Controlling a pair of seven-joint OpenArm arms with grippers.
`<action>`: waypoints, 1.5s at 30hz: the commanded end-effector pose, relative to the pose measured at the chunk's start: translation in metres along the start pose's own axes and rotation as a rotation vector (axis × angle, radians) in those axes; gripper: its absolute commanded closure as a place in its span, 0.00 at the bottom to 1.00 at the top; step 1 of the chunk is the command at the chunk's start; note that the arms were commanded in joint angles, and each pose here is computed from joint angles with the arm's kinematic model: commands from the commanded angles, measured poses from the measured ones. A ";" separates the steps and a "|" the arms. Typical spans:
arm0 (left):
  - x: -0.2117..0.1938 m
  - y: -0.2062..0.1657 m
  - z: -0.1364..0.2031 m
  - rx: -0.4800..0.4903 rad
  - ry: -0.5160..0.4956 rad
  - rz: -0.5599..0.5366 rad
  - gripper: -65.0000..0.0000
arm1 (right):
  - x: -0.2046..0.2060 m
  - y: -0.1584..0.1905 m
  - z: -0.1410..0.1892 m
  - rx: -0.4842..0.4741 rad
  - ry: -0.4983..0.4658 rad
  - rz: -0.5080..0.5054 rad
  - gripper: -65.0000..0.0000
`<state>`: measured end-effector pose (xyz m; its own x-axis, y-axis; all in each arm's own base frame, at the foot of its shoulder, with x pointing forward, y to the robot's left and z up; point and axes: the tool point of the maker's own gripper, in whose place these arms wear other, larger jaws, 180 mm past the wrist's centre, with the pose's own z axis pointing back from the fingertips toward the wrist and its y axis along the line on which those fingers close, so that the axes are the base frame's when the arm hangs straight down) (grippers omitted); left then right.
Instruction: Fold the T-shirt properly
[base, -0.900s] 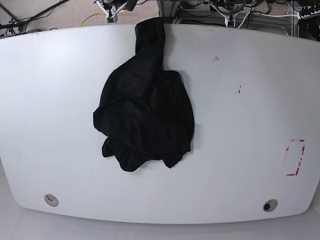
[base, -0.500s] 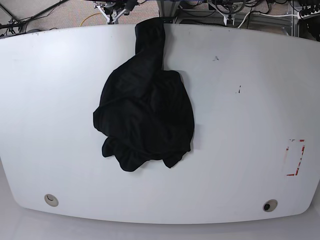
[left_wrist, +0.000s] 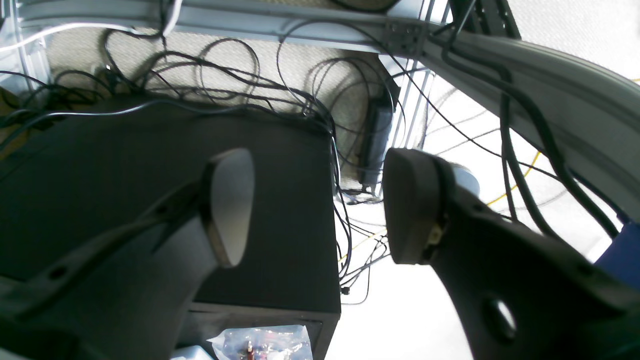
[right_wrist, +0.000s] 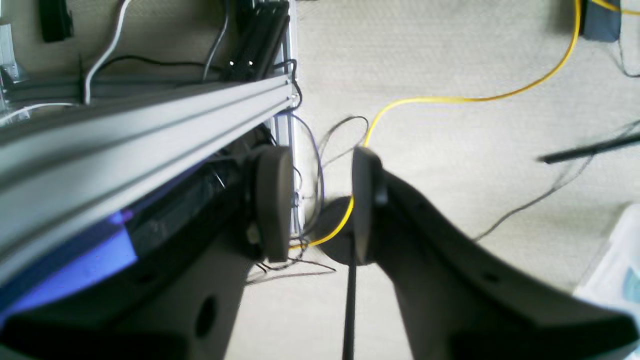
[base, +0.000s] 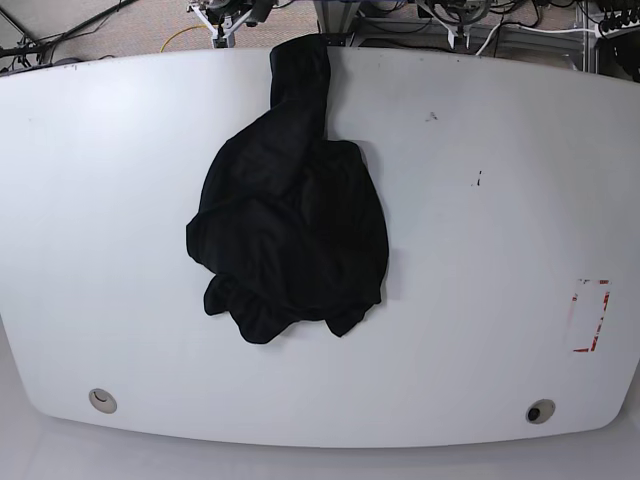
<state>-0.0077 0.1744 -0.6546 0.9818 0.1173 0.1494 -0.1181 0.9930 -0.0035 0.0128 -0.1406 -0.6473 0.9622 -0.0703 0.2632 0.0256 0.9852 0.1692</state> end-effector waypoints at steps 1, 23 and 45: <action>-0.005 0.000 0.004 -0.004 -0.014 -0.007 0.43 | -0.008 -0.005 0.009 -0.005 -0.004 0.019 0.71; -0.021 0.022 0.075 0.007 -0.194 -0.094 0.44 | -0.051 0.007 0.080 -0.011 -0.039 0.075 0.71; 0.006 0.032 0.191 0.020 -0.405 -0.177 0.44 | -0.007 0.032 0.211 0.036 -0.292 -0.038 0.71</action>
<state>-0.0370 0.2003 -0.4823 0.8671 -0.0551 0.4951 0.0296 0.9978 0.0592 -0.0512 -0.1408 -0.4641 0.8612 -0.1283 0.4918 0.0332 0.9797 0.1975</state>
